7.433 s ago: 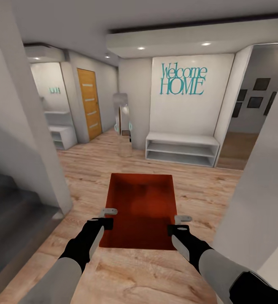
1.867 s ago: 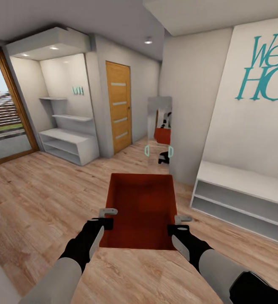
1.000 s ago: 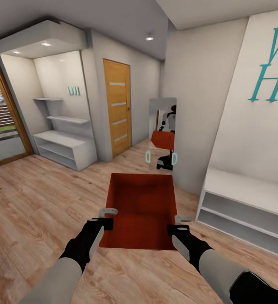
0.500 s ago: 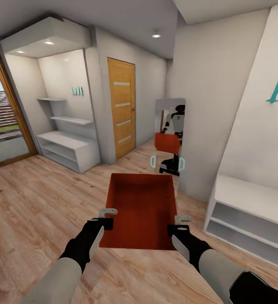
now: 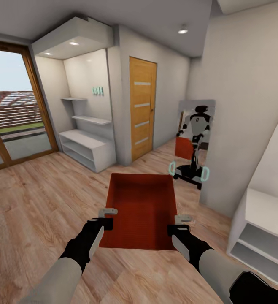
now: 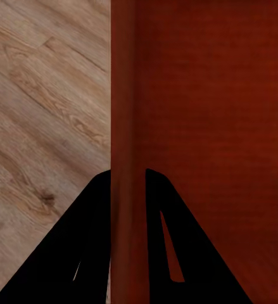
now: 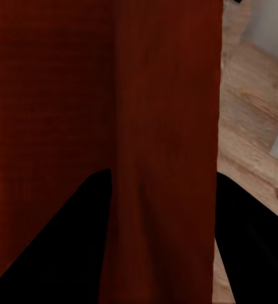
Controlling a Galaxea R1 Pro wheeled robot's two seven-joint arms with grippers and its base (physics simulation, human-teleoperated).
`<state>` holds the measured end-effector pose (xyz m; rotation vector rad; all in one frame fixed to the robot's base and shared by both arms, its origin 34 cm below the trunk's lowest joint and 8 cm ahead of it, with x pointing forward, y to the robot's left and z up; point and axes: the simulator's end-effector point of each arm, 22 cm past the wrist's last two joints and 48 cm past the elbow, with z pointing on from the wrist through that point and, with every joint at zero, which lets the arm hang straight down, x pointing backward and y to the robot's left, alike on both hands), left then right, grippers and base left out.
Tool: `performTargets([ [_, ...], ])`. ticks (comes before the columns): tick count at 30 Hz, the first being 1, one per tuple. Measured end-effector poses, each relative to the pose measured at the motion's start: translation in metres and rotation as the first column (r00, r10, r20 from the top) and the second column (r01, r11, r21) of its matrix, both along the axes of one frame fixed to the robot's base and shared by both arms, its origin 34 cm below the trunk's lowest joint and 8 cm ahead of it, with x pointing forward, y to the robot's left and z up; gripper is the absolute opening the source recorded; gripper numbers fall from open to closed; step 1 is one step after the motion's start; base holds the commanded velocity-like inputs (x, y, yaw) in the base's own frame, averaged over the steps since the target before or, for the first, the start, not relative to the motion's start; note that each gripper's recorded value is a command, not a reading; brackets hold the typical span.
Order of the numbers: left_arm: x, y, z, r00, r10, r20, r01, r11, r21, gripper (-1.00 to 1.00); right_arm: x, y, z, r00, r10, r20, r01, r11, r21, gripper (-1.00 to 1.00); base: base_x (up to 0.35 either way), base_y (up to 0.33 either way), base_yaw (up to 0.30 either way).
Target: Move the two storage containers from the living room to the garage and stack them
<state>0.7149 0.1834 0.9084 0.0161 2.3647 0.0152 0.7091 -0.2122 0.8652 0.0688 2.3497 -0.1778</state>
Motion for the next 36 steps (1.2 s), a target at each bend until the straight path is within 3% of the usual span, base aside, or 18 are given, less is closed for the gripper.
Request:
performTargets([
  [28, -0.005, -0.001, -0.009, 1.000, -0.004, -0.019, 0.003, 1.000, -0.010, -1.00, -0.004, -0.002, -0.003, 1.000, 0.006, -0.023, -0.007, 1.000, -0.016, -1.00, 0.322, 0.000, 0.257],
  [36, -0.005, -0.001, -0.009, 1.000, -0.003, -0.017, 0.003, 1.000, -0.010, -1.00, -0.004, -0.002, -0.003, 1.000, 0.006, -0.022, -0.007, 1.000, -0.016, -1.00, 0.322, 0.000, 0.038],
])
